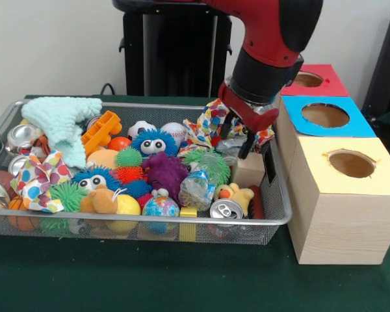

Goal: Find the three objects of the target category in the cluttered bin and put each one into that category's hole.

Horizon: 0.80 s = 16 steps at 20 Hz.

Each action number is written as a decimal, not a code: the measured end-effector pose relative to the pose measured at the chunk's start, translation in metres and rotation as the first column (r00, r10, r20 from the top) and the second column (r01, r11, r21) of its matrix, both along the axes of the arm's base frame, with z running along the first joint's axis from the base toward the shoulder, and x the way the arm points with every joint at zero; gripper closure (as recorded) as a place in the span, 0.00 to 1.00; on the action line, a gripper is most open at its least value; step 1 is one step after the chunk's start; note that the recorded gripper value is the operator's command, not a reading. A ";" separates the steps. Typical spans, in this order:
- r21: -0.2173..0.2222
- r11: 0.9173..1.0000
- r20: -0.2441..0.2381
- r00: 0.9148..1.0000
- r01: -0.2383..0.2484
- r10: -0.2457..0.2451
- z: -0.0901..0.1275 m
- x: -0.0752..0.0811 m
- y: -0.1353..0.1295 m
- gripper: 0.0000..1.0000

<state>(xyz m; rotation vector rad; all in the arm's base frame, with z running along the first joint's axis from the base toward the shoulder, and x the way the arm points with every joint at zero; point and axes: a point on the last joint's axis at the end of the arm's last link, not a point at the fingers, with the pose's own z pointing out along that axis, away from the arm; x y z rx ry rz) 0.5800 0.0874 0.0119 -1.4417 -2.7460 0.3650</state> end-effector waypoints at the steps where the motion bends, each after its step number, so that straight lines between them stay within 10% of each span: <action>1: 0.003 1.000 -0.006 1.000 0.003 -0.003 0.001 0.000 -0.001 0.00; 16: 0.042 0.999 -0.011 1.000 0.012 -0.012 0.024 0.005 0.000 0.00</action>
